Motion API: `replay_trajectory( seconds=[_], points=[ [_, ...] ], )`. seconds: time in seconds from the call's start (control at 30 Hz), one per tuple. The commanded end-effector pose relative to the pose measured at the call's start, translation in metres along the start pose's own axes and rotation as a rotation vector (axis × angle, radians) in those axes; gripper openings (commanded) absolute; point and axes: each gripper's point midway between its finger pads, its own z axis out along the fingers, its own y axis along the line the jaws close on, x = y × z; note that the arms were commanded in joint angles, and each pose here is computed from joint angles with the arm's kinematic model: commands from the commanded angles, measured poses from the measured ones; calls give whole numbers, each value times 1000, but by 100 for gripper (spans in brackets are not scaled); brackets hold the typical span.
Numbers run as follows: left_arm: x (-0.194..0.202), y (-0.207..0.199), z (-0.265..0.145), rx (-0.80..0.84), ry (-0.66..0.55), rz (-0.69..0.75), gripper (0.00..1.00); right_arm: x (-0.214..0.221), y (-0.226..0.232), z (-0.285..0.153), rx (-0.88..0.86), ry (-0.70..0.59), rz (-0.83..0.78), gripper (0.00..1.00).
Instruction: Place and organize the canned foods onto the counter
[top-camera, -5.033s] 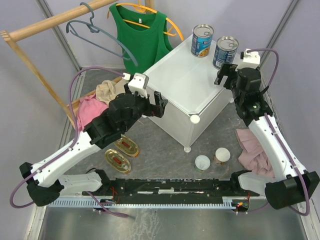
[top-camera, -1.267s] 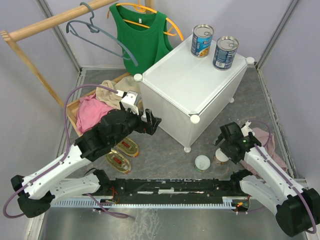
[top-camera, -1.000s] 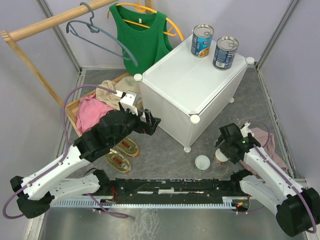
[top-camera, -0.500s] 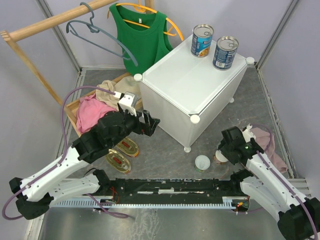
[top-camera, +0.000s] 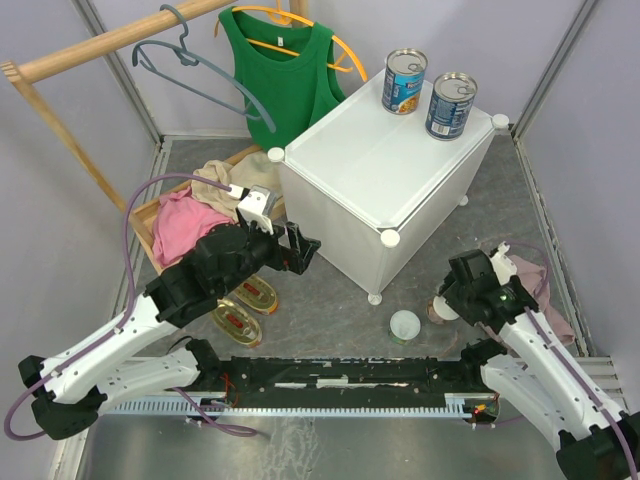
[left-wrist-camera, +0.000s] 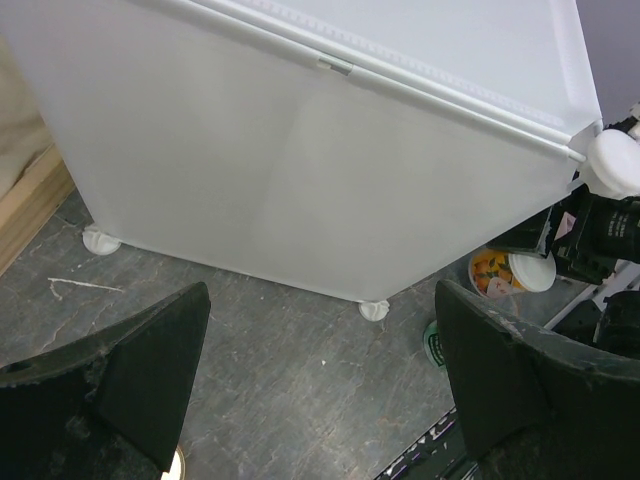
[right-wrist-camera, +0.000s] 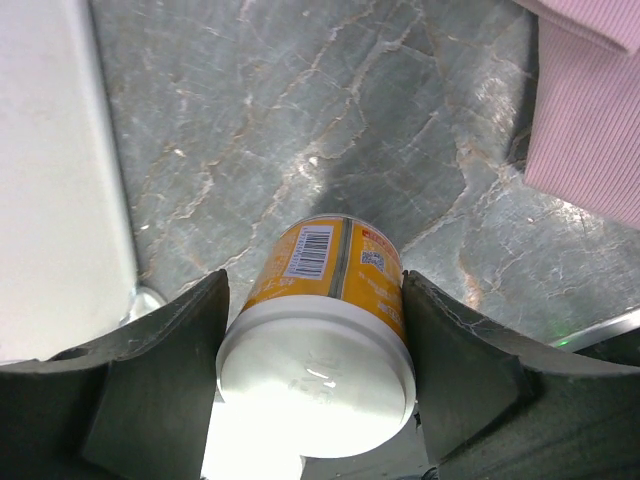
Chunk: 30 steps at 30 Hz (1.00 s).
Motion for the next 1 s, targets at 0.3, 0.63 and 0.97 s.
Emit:
replay_trajectory(
  seconds=[0.3,0.63,0.97],
  points=[
    [-14,-9,-1,28,-47,-45,99,-36,33,-43,-127,-88,3,10],
    [-17,-8,-1,22,-53,-44,99,-65,55,-86,-206,-139,-12,6],
    [-24,-10,-3,26,-68,-41,99,-90,76,-124,-274,-184,-24,4]
  ],
)
